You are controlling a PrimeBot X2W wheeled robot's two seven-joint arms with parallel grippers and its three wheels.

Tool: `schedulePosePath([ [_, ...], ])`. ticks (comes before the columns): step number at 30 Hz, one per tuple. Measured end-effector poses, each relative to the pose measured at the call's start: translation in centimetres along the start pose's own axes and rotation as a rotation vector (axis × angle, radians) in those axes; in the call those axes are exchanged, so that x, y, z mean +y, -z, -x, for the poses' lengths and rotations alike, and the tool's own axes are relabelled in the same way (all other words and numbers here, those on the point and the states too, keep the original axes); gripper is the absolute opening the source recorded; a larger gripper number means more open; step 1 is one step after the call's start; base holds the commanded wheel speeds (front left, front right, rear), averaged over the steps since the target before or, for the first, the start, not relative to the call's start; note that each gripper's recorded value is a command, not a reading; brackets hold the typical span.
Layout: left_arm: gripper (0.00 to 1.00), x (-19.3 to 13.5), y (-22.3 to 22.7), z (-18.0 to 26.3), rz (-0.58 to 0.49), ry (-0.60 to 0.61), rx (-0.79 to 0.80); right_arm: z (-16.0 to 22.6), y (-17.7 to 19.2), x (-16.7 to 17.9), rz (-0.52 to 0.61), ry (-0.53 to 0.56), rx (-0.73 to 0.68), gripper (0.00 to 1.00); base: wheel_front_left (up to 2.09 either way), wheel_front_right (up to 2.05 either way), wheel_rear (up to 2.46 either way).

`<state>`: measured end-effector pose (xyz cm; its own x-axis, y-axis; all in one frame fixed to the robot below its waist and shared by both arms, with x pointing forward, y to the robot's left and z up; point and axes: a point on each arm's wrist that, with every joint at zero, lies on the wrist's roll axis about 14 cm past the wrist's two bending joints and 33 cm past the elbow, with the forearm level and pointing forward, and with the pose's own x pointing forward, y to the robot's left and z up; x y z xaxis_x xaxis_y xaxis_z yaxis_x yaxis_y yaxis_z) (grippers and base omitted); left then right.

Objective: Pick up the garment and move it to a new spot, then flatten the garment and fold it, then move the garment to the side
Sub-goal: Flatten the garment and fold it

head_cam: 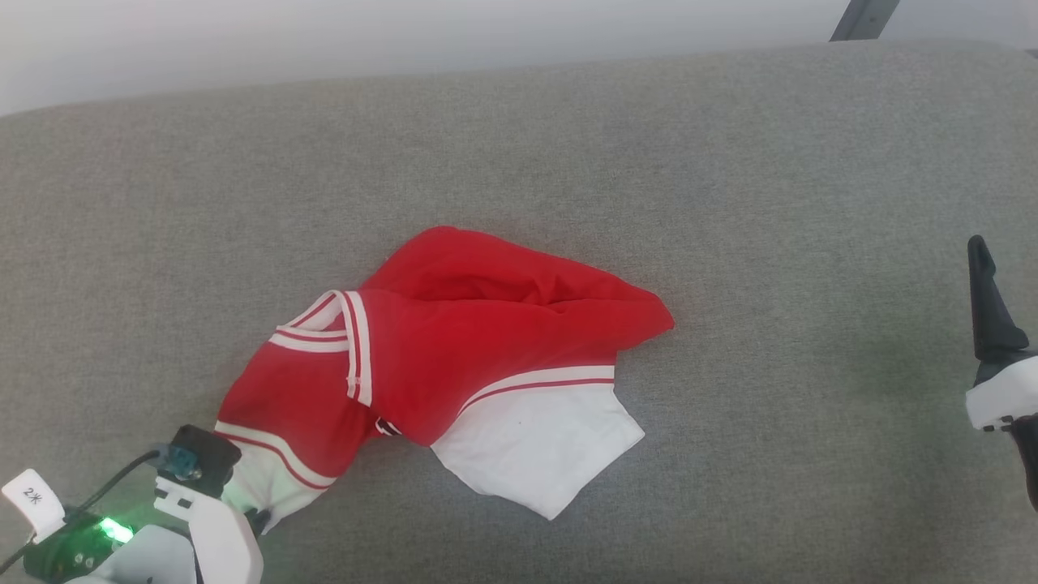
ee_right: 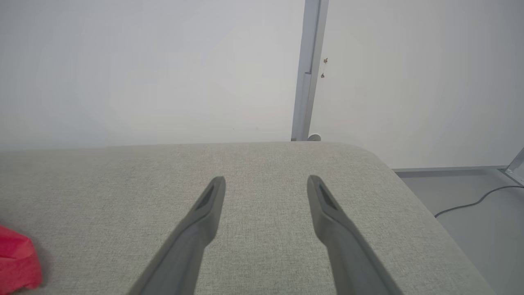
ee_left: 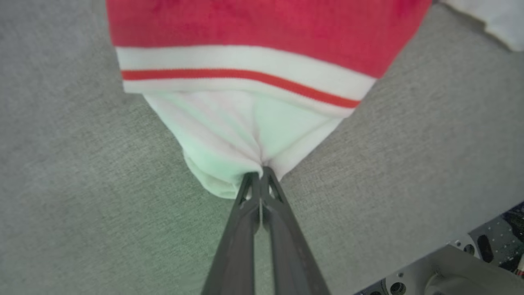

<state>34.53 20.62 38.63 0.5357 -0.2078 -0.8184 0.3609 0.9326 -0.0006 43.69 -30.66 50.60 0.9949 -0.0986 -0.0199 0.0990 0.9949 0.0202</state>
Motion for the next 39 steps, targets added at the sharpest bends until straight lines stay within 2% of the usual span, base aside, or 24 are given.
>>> schedulePosePath([
  [6, 0.0, 0.7, 1.0, -0.5, 0.055, -0.016, 0.031, 0.2, 0.3, 0.1, -0.001, -0.004, 0.015, 1.0, 0.0, 0.0, 0.0],
  [8, 0.33, 0.8, 0.7, -0.5, 0.079, -0.024, 0.014, 0.3, 0.4, 0.3, 0.0, -0.008, 0.021, 1.0, 0.0, 0.0, 0.0],
  [9, 0.52, 1.0, 0.5, -0.5, 0.088, -0.029, 0.001, 0.3, 0.5, 0.4, 0.0, -0.011, 0.024, 1.0, 0.0, 0.0, 0.0],
  [10, 0.87, 1.2, 0.3, -0.5, 0.095, -0.037, -0.007, 0.4, 0.6, 0.5, -0.003, -0.014, 0.028, 1.0, 0.0, 0.0, 0.0],
  [11, 1.0, 1.4, 0.2, -0.4, 0.103, -0.047, -0.014, 0.4, 0.7, 0.6, -0.004, -0.019, 0.031, 1.0, 0.0, 0.0, 0.0],
  [17, 1.0, 2.9, -2.4, 1.0, 0.153, -0.116, -0.139, 0.1, 1.1, 2.5, -0.002, -0.08, 0.054, 1.0, 0.0, 0.0, 0.0],
  [21, 1.0, 3.6, -4.7, 2.8, 0.178, -0.158, -0.259, -0.1, 1.5, 5.4, -0.011, -0.168, 0.084, 1.0, 0.0, 0.0, 0.0],
  [27, 1.0, 5.4, -7.9, 6.3, 0.164, -0.282, -0.512, 0.6, 3.3, 11.6, -0.02, -0.375, 0.194, 1.0, 0.0, 0.0, 0.0],
  [30, 1.0, 5.8, -8.6, 7.7, 0.194, -0.33, -0.626, 1.6, 4.4, 14.6, -0.018, -0.483, 0.27, 1.0, 0.0, 0.0, 0.0],
  [32, 1.0, 6.2, -8.6, 8.4, 0.185, -0.373, -0.684, 2.4, 5.2, 16.4, -0.016, -0.552, 0.331, 1.0, 0.0, 0.0, 0.0],
  [39, 1.0, 7.2, -7.2, 9.8, 0.276, -0.485, -0.822, 5.4, 7.5, 20.3, -0.012, -0.736, 0.544, 1.0, 0.0, 0.0, 0.0],
])
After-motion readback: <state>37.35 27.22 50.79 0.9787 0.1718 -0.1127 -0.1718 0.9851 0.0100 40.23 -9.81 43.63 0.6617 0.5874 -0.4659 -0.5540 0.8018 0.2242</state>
